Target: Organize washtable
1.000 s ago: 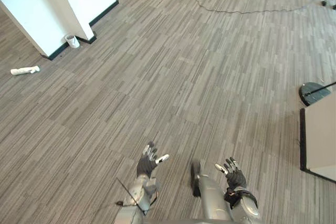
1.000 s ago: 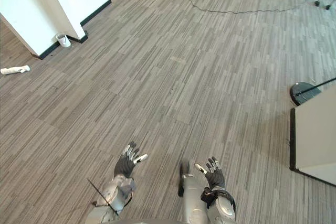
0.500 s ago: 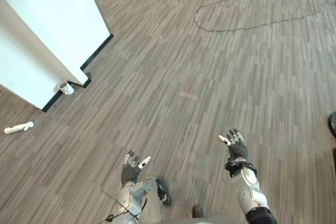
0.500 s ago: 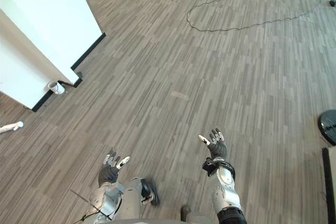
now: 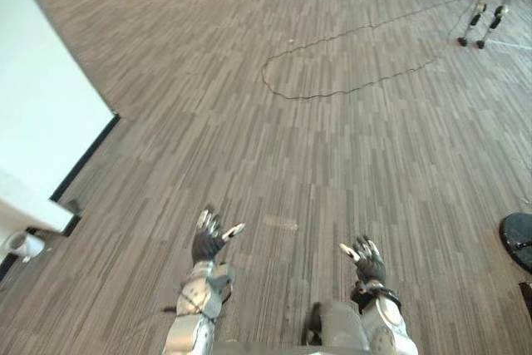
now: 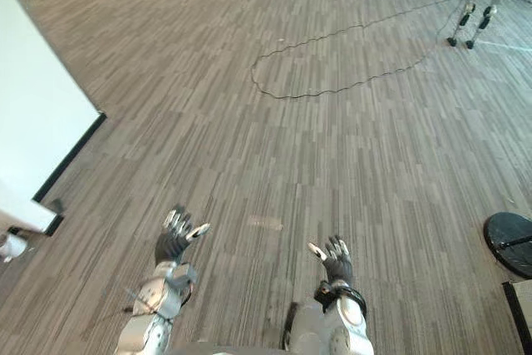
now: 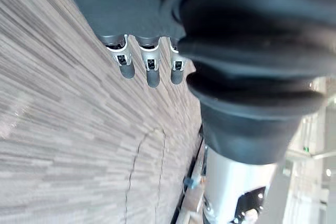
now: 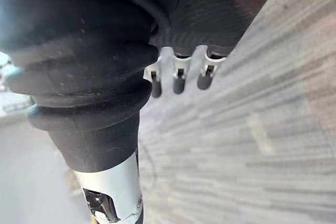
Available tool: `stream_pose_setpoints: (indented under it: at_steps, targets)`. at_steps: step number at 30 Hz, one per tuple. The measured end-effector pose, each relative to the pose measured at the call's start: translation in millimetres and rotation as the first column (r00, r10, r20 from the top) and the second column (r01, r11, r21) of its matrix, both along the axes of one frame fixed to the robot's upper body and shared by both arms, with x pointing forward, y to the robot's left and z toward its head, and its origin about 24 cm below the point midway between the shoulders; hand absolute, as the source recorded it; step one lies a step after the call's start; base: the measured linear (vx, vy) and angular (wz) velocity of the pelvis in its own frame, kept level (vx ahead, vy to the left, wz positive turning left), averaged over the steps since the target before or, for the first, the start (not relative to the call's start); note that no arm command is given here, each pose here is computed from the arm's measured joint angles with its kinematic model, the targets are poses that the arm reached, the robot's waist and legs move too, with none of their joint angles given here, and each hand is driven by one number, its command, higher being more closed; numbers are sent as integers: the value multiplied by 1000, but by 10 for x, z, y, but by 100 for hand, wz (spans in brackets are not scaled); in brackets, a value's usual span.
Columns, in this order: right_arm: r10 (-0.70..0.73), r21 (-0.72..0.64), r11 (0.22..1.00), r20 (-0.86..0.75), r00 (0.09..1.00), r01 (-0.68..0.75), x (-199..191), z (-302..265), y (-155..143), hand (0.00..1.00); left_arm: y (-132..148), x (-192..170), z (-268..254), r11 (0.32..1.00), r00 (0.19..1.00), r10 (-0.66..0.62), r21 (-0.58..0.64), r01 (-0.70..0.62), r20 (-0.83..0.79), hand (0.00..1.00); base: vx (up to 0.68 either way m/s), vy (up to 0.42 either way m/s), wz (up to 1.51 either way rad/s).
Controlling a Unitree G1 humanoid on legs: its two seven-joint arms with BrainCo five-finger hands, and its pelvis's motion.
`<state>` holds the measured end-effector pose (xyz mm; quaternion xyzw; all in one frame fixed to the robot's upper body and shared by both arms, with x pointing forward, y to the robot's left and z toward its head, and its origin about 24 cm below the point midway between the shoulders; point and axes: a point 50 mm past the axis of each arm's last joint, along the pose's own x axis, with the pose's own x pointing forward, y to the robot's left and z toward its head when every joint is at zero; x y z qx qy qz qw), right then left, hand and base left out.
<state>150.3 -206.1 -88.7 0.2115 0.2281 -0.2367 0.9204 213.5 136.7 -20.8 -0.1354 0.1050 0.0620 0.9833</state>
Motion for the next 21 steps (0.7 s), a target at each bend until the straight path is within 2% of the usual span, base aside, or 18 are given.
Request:
stream_pose_setpoints:
  at_steps: [3,7,9,15,19,21]
  targets:
    - [-26,-40,999,48,999,28,6,123,-131,0,-46,-104,-78,999,999,32,-42,-33,-39,0,619,-225,19]
    - [-51,-51,997,178,983,61,197,370,-114,0,25,-485,-304,980,972,145,-109,-167,-183,0,536,-161,-53]
    - [-65,-40,996,184,981,74,231,377,-123,0,35,-539,-346,971,964,159,-141,-191,-214,0,433,-117,-32]
    - [-78,-56,995,63,995,81,105,154,-198,0,32,-576,-511,972,946,151,-129,-194,-287,0,355,85,-35]
    - [-54,-9,999,-66,996,53,-135,-112,-46,0,163,-553,-606,985,942,126,-76,-157,-311,0,223,154,-13]
    - [17,-15,1000,-117,993,-19,-163,-208,40,0,207,-600,-727,994,931,73,-54,-98,-357,0,124,117,-32]
